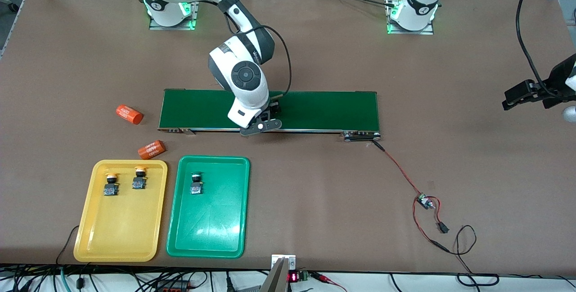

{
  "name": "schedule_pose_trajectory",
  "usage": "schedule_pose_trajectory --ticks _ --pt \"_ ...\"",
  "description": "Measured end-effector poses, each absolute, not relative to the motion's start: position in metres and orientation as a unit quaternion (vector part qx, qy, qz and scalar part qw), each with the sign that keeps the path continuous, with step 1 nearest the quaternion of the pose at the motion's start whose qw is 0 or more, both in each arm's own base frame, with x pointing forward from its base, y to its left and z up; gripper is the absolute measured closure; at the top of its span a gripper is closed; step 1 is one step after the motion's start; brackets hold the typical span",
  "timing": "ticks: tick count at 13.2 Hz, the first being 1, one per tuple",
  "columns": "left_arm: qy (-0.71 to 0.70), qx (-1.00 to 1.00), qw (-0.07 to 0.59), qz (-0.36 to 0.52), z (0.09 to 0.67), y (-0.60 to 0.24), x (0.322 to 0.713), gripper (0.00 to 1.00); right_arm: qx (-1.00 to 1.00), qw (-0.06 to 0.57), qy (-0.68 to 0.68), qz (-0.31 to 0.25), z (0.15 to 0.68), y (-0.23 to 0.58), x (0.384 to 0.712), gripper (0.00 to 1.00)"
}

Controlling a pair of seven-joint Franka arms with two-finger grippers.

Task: Sort buttons by color to trays
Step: 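Carry the green-based button into the green tray and open the right gripper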

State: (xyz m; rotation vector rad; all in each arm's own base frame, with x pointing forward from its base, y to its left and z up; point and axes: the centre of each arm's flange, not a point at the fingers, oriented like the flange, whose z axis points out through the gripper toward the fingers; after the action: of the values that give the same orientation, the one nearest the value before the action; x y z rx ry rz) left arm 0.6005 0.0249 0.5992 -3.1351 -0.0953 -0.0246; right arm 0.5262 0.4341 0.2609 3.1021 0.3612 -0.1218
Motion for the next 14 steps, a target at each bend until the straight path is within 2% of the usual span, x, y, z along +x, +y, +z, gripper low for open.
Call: schedule_pose_trajectory --ticks 4,5,9,14 --pt "-0.032 -0.999 0.003 -0.007 0.599 0.027 0.6 0.0 0.992 0.022 0.113 -0.058 0.242 0.424 0.518 0.57" --pt "-0.032 -0.999 0.003 -0.007 0.599 0.027 0.6 0.0 0.992 0.024 0.109 -0.06 0.242 0.423 0.517 0.59" --pt "-0.032 -0.999 0.003 -0.007 0.599 0.027 0.6 0.0 0.995 0.017 0.088 -0.042 0.267 0.42 0.528 0.59" --pt "-0.032 -0.999 0.003 -0.007 0.598 0.027 0.6 0.0 0.999 0.005 0.031 0.019 0.333 0.372 0.597 0.59"
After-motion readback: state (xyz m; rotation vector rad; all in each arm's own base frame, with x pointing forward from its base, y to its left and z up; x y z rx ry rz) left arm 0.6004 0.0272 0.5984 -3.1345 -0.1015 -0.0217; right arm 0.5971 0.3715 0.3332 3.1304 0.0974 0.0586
